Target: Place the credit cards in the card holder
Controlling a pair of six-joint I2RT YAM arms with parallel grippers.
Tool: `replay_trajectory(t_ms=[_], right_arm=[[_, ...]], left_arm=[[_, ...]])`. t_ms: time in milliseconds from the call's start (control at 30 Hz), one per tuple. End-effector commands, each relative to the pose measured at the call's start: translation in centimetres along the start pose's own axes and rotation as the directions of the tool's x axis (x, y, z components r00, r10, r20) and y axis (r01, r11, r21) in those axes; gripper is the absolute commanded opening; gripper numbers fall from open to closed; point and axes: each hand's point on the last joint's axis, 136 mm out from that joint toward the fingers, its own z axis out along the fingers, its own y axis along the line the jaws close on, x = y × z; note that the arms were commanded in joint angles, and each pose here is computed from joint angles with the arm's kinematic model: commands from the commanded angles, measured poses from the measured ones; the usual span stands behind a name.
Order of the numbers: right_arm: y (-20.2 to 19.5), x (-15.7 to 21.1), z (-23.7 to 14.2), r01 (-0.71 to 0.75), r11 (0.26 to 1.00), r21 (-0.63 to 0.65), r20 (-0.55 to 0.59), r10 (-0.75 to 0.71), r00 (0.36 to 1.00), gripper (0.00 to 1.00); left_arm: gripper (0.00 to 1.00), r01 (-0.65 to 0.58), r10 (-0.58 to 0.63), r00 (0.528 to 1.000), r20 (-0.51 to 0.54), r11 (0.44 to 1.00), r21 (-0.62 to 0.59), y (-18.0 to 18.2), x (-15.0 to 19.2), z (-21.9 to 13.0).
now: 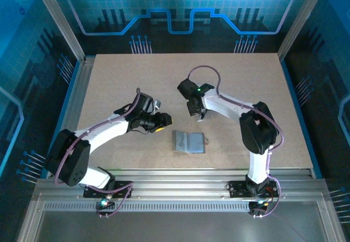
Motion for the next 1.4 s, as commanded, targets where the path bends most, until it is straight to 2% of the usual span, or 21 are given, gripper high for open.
replay_trajectory(t_ms=[0,300,433,600,1133,1367], right_arm=[[-0.9,-0.7,0.6,0.033,0.998,0.05,-0.016,-0.032,0.999,0.69],[-0.9,-1.1,2.4,0.061,0.993,0.1,-0.04,-0.057,0.998,0.62],[-0.8,-1.5,1.3,0.022,1.0,0.016,-0.015,-0.021,1.0,0.62],[-1.5,-2.2,0.9,-0.001,1.0,-0.01,-0.009,0.001,1.0,0.62],[-1.6,-1.8,4.2,0.036,0.998,0.058,-0.063,-0.032,0.998,0.57],[-2.4,-1.9,3.9,0.05,0.992,0.118,-0.047,-0.044,0.998,0.54]], left_arm=[[0.54,0.006,-0.006,1.0,-0.014,1.0,0.023,-1.6,-1.1,0.8],[0.53,0.037,-0.035,0.998,-0.044,0.998,0.041,-1.6,-1.9,2.9],[0.53,0.035,-0.033,0.998,-0.045,0.999,0.038,-1.3,-1.6,2.9],[0.53,0.04,-0.038,0.998,-0.05,0.998,0.042,-1.2,-1.6,3.2],[0.53,0.043,-0.04,0.998,-0.05,0.998,0.045,-1.1,-1.1,3.1],[0.53,0.052,-0.05,0.997,-0.053,0.998,0.04,-0.7,-1.0,3.3]])
